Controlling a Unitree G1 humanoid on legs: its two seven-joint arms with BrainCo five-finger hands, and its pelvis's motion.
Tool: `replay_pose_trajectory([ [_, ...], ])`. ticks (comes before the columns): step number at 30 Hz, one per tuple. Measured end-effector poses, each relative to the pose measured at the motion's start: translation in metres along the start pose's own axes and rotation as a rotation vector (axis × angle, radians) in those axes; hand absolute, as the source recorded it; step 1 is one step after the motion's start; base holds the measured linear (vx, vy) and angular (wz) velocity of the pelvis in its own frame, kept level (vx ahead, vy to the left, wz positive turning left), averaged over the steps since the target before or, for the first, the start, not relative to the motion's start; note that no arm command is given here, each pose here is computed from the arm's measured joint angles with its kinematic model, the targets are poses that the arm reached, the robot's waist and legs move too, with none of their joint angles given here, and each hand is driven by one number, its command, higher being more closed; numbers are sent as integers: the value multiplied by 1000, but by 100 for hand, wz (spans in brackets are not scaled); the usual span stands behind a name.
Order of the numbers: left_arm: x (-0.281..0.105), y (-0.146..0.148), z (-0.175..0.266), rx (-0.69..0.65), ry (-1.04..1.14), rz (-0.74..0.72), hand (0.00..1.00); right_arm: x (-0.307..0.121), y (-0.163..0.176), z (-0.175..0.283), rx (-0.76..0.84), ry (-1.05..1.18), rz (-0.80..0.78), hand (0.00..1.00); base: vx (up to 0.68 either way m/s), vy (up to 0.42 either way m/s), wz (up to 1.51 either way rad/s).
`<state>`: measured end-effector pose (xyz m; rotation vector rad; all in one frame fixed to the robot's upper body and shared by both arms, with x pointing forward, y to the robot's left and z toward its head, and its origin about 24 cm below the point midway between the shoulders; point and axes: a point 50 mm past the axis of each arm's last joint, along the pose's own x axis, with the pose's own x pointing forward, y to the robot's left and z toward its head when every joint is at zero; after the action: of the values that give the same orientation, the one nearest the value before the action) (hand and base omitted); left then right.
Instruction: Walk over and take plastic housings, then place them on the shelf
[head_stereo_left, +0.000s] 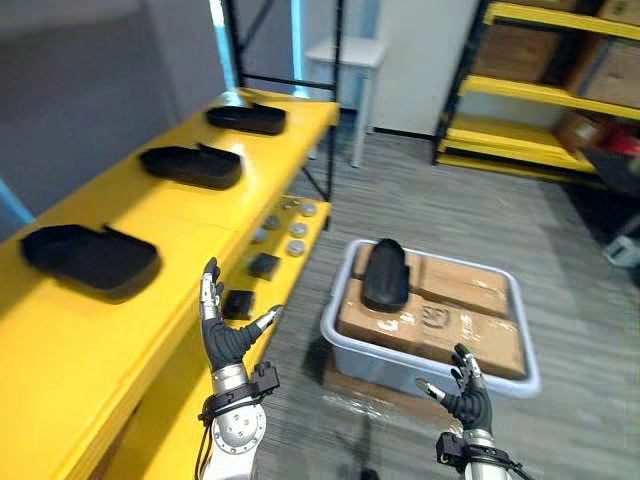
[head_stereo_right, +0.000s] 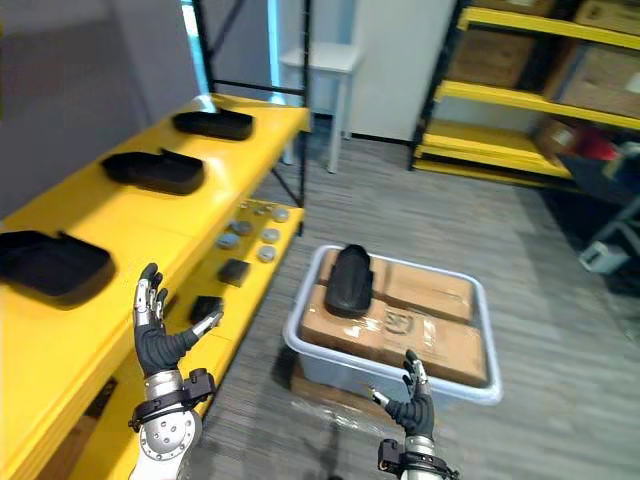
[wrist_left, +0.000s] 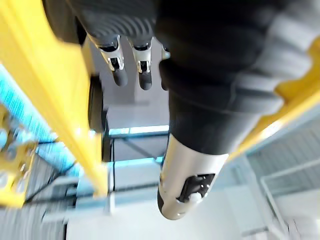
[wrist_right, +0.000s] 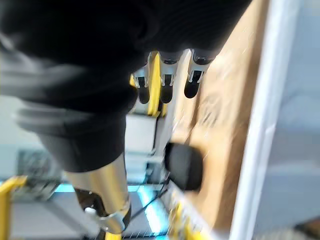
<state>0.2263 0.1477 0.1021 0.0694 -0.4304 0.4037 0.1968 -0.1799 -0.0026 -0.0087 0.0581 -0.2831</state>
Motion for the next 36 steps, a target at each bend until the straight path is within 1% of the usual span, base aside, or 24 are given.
replay_pose_trajectory([
  [3, -3, -2, -7, 5, 37, -23, 0, 6, -1, -4, -1, 17, -16, 0, -58, -259, -57],
  [4, -4, -6, -6, -10, 40, -33, 0, 7, -3, -7, -6, 30, -22, 0, 25, -152, -31],
  [6, -4, -23, 0, -57, 26, -87, 0, 4, -11, -10, -38, 43, -33, 0, 61, -203, -10],
  [8, -3, -29, -1, -63, 25, -113, 0, 2, -16, -12, -44, 52, -48, 0, 24, -100, 22],
  [11, -6, -34, -16, -50, 91, -138, 0, -10, -19, -27, -63, 123, -58, 0, 20, -92, 63],
  [12, -10, -33, -24, -36, 125, -144, 0, -14, -19, -32, -76, 147, -51, 0, 33, -78, 66],
  [14, -31, -18, -58, 55, 285, -143, 0, -20, -16, -45, -96, 211, -27, 0, 16, -85, 55],
  [15, -37, -14, -64, 73, 323, -140, 0, -20, -16, -45, -99, 211, -26, 0, 22, -113, 24],
  [17, -61, 0, -78, 124, 432, -150, 0, -4, -19, -38, -127, 177, -18, 0, 77, -114, -7],
  [18, -65, 3, -80, 134, 449, -161, 0, 2, -18, -36, -132, 168, -16, 0, 164, -51, -33],
  [20, -75, 5, -83, 147, 477, -219, 0, 31, -9, -22, -127, 108, -32, 0, 180, 8, -55],
  [21, -77, 4, -83, 145, 478, -235, 0, 38, -6, -18, -125, 91, -30, 0, 120, 46, -57],
  [23, -76, -1, -77, 130, 445, -290, 0, 59, 8, -7, -119, 59, -21, 0, 204, 132, -47],
  [24, -76, -8, -74, 115, 424, -335, 0, 67, 11, -5, -123, 58, -34, 0, 266, 189, -31],
  [27, -80, -18, -69, 103, 393, -433, 0, 68, 19, -6, -119, 70, -44, 0, 249, 162, -14],
  [30, -83, -27, -64, 102, 357, -553, 0, 73, 35, 3, -108, 46, -28, 0, 180, 118, -10],
  [33, -84, -24, -62, 104, 348, -566, 0, 80, 49, 15, -90, 11, -22, 0, 117, 54, -42],
  [36, -83, -18, -69, 112, 377, -533, 0, 90, 55, 27, -97, -19, -26, 0, 24, -23, -10],
])
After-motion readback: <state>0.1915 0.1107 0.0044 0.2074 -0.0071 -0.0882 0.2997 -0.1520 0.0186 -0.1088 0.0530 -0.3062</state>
